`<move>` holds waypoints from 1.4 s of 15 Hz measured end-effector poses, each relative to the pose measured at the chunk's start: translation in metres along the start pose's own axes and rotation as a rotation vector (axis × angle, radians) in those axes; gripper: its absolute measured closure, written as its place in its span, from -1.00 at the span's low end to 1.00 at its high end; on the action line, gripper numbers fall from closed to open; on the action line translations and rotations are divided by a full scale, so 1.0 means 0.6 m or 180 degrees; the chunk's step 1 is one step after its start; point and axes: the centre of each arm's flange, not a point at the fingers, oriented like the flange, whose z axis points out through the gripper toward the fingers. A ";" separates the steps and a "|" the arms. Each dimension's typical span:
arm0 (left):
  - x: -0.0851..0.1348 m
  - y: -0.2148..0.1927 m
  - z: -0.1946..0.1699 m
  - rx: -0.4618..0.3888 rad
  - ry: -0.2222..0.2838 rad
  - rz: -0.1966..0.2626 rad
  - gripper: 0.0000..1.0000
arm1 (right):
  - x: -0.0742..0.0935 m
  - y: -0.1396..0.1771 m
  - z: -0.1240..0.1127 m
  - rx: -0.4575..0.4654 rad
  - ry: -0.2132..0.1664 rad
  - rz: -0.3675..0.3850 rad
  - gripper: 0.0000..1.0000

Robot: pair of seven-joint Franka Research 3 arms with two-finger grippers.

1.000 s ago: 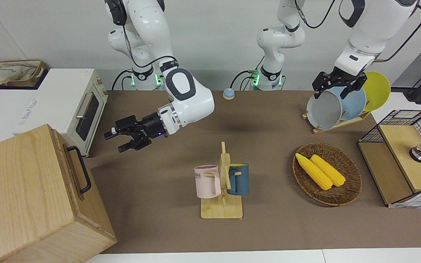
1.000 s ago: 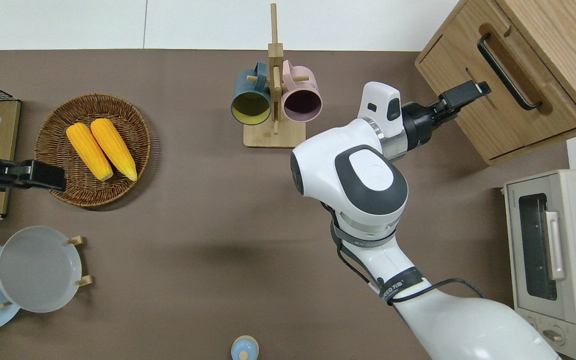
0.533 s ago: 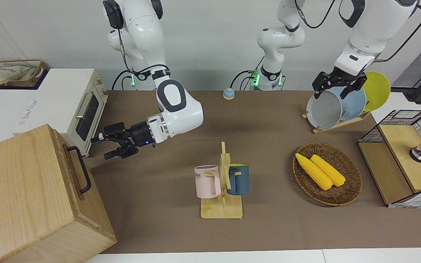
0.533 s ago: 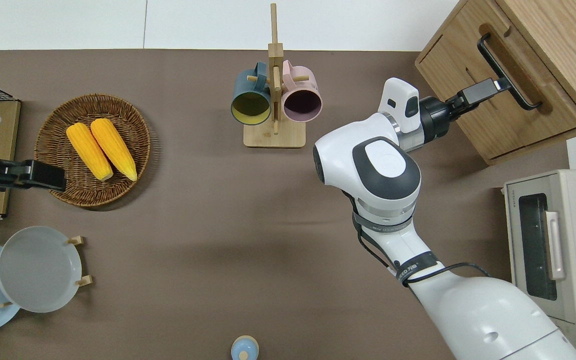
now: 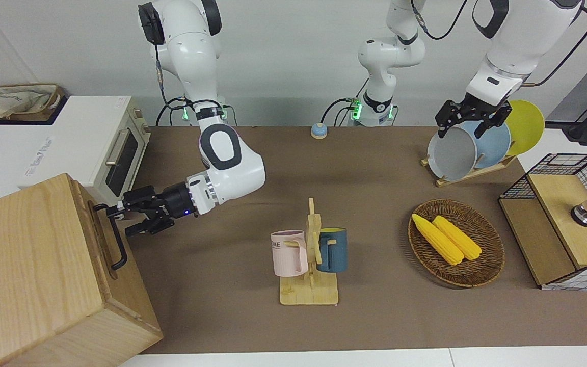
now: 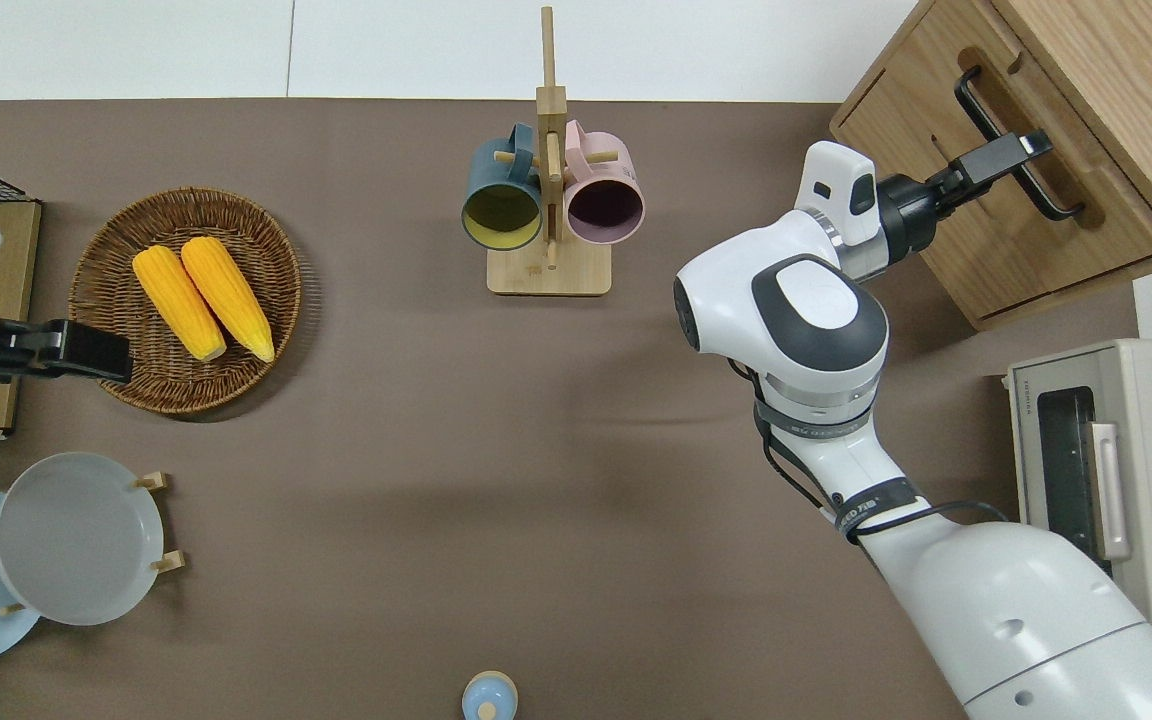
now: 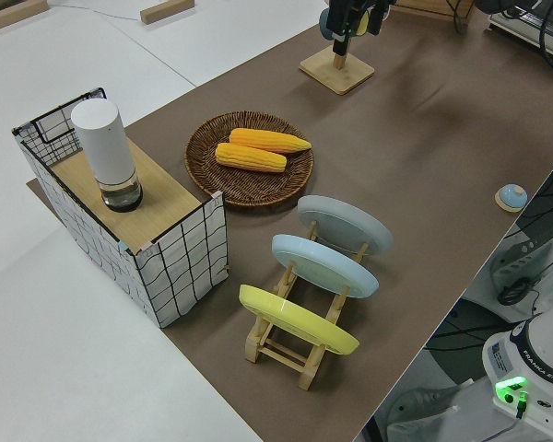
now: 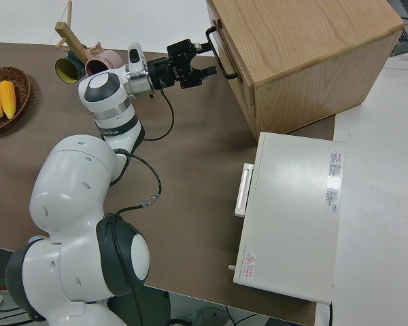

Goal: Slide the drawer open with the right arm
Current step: 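Close the right gripper around the black drawer handle, then pull the handle toward the robot with the right gripper, sliding the drawer out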

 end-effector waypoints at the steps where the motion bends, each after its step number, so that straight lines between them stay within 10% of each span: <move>1: 0.000 0.000 0.000 0.0000 0.0000 0.0000 -0.99 | 0.000 0.000 0.007 -0.0005 0.0015 -0.0002 -0.96; 6: 0.000 0.000 0.000 0.0000 0.0000 0.0000 -0.99 | 0.001 -0.002 0.017 0.0012 0.0051 -0.0007 -0.92; 14: 0.000 0.000 0.000 0.0000 0.0000 0.0000 -0.99 | 0.001 -0.007 0.025 0.0024 0.0085 -0.0024 0.61; 21: 0.000 0.000 0.000 0.0000 0.0000 0.0000 -0.99 | 0.002 -0.008 0.024 0.0018 0.0090 -0.0003 0.66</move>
